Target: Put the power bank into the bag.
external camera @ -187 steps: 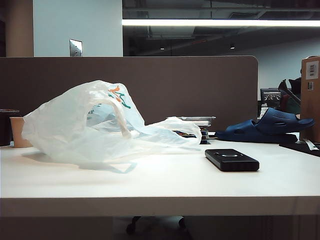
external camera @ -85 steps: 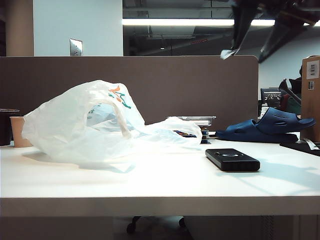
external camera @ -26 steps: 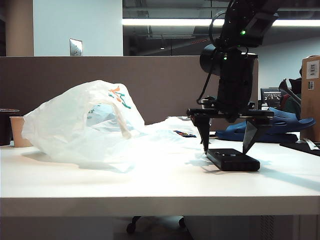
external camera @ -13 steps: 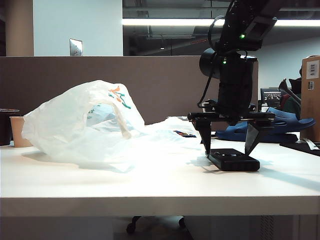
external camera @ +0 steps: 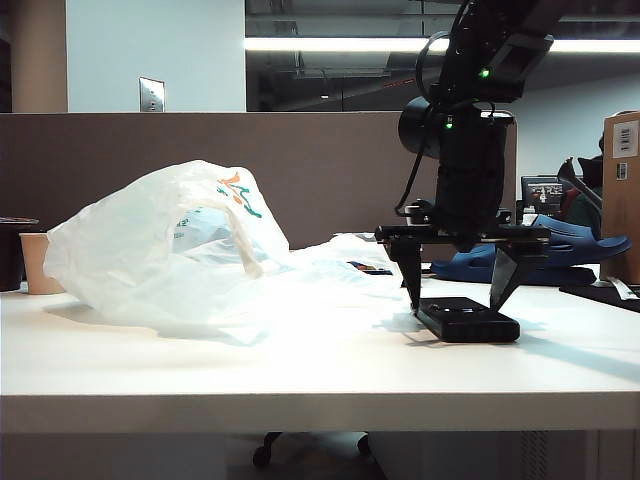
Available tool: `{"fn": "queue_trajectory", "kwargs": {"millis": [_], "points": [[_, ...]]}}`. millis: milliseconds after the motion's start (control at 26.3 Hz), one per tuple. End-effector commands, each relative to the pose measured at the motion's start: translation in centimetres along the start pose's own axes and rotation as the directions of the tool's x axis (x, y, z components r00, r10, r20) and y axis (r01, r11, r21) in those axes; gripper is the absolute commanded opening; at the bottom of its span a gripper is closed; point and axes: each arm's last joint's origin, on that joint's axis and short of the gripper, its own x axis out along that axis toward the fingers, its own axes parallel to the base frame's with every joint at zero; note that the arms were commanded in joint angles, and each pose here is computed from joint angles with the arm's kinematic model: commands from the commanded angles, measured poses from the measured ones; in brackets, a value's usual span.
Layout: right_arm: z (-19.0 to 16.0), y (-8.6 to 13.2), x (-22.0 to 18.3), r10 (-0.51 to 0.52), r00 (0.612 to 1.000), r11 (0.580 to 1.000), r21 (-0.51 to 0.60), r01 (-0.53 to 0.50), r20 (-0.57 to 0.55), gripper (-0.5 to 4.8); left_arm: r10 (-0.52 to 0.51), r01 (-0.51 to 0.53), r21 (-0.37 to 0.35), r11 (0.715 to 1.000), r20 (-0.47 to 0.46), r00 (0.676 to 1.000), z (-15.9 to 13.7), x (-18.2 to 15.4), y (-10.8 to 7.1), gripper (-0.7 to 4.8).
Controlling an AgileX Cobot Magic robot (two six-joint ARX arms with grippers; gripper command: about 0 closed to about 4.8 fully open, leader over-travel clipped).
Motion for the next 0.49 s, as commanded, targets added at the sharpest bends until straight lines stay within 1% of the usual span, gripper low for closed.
{"fn": "queue_trajectory", "kwargs": {"millis": [38, 495], "points": [[0.0, 0.09, 0.3, 0.004, 1.0, 1.0, 0.004, -0.004, -0.007, 4.79, -0.008, 0.008, 0.007, 1.0, 0.011, 1.0, 0.27, -0.02, -0.04, -0.06], [-0.32, 0.09, 0.84, -0.007, 0.999, 1.0, -0.001, 0.007, -0.039, 4.79, -0.007, 0.006, 0.007, 1.0, 0.011, 1.0, 0.27, -0.02, -0.04, -0.06]]}}
